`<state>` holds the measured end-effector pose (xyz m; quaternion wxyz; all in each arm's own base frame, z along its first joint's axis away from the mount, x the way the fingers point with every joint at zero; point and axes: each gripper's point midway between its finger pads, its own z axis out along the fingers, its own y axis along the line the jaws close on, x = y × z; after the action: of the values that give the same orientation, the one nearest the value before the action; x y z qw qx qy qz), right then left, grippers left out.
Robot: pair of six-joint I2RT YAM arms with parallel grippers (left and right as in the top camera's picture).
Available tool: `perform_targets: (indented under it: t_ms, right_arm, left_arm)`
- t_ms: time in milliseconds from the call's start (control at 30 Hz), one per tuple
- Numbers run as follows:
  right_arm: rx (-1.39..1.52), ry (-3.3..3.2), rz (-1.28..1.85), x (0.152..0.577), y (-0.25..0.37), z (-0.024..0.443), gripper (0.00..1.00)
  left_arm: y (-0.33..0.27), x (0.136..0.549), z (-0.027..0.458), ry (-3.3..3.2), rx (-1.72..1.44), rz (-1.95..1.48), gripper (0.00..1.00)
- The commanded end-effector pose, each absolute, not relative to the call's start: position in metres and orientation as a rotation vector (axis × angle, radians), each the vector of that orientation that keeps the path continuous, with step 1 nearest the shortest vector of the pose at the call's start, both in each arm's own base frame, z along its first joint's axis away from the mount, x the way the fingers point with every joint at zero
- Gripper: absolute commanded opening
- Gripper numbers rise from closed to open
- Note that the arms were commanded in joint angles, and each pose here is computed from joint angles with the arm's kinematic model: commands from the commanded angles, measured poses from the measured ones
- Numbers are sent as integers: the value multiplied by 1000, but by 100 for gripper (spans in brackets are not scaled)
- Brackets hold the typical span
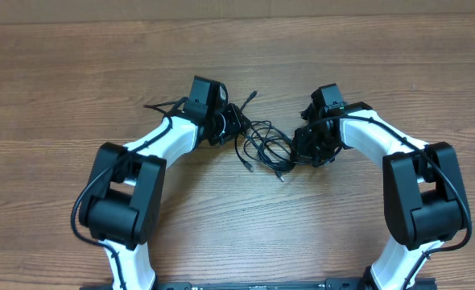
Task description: Untangle cables
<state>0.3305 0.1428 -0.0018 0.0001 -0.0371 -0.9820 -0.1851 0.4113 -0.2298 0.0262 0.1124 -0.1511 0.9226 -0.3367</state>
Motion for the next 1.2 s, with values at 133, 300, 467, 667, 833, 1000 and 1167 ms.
perform_targets:
  t_ms: [133,300,467,667,833,1000,1167]
  right_arm:
    - [-80,-3048,-468,315,131,-26,4]
    - [-65,-3061,-458,317,127,-24,4]
    - [-65,-3122,-493,326,126,0,4]
    - [-53,-3175,-525,327,127,30,4]
    - [-72,-3166,-456,321,119,28,4]
    - [-239,-3191,-209,320,92,22,4]
    - [-255,-3187,-177,319,88,21,4]
  left_arm:
    - [-266,426,70,2506,-120,-1403,4]
    - [-270,418,125,2395,56,-1551,4]
    - [-266,395,175,2321,255,-1491,4]
    - [-259,365,241,2196,402,-1438,4]
    - [-252,341,286,2105,463,-1417,4]
    - [-244,320,306,2072,511,-1380,4]
    - [-228,314,293,2180,413,-1260,4]
